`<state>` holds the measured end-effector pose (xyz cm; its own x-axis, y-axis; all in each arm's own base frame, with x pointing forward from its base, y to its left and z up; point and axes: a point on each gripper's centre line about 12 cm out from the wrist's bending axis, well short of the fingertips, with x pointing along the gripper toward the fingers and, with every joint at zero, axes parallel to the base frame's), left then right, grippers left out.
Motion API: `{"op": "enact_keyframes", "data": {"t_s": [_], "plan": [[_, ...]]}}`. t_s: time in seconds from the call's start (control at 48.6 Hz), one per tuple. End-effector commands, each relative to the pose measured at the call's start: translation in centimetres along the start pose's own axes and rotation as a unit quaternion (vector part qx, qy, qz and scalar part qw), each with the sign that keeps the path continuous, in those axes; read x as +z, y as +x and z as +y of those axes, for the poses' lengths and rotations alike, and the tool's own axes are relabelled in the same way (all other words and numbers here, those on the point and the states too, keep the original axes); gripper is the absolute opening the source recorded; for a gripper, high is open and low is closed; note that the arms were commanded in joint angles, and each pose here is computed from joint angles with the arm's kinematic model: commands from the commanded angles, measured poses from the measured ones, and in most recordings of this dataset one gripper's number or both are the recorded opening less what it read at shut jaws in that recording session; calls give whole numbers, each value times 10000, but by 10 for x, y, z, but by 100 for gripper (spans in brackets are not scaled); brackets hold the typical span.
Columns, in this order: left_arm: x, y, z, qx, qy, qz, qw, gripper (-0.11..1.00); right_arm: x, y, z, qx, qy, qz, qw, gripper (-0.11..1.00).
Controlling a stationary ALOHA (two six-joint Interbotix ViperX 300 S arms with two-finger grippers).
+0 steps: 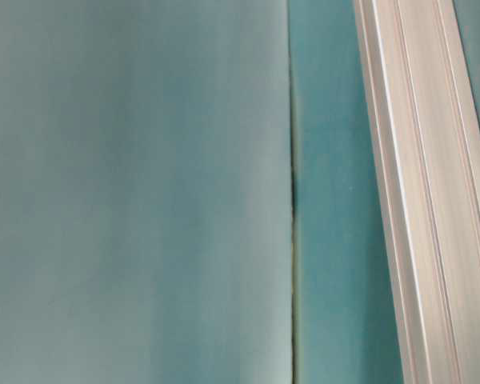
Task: Lift the metal rail with both hands.
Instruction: 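Move both grippers toward the ends of the silver aluminum rail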
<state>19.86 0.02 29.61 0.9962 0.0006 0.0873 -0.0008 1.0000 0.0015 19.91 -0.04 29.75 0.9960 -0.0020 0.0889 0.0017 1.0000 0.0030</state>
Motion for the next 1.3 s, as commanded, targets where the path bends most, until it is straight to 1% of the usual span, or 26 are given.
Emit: {"op": "enact_keyframes", "data": {"t_s": [0.0,0.041,0.062,0.123,0.206,0.288,0.35,0.411,0.576,0.74,0.802,0.925,0.946,0.966,1.049,1.151,1.275], "plan": [[-3,7,1,18,-215,314,9993,14,-4,4,-1,-31,134,84,9999,14],[-7,10,1,46,-337,543,9979,13,-6,4,-2,-78,319,145,9994,14],[-7,11,1,48,-368,589,9976,8,-8,5,-2,-100,437,198,9988,13],[-9,14,1,52,-453,719,9964,0,-12,7,-4,-190,854,330,9956,5],[-7,18,1,58,-506,757,9958,-3,-19,11,-4,-248,1225,628,9902,-1],[-7,22,0,50,-513,857,9950,-3,-22,17,-4,-274,1398,988,9849,-3],[-8,25,0,54,-520,1009,9935,-3,-23,23,-4,-312,1450,1347,9797,-3],[-10,29,-1,35,-524,1277,9904,-3,-23,28,-4,-339,1443,1752,9733,-3],[-5,42,-2,52,-522,1800,9823,-3,-22,41,-8,-460,1379,2744,9506,-3],[-1,54,-3,81,-536,2205,9739,-3,-21,56,-14,-567,1324,3308,9326,-3],[2,59,-3,110,-615,2323,9706,-3,-24,62,-15,-583,1278,3510,9258,-3],[3,67,-3,186,-845,2557,9629,-3,-32,75,-17,-577,1165,3967,9087,-3],[3,68,-3,194,-886,2593,9615,-3,-33,77,-17,-570,1126,4039,9060,-3],[4,69,-3,209,-929,2637,9599,-3,-35,80,-18,-563,1085,4166,9008,-3],[4,73,-5,239,-1057,2775,9546,-3,-38,89,-21,-511,922,4462,8887,-3],[4,77,-7,253,-1148,2959,9479,-3,-38,102,-27,-391,652,4770,8756,-3],[3,81,-10,265,-1183,3245,9381,-3,-43,115,-35,-220,328,5173,8549,-3]]}}
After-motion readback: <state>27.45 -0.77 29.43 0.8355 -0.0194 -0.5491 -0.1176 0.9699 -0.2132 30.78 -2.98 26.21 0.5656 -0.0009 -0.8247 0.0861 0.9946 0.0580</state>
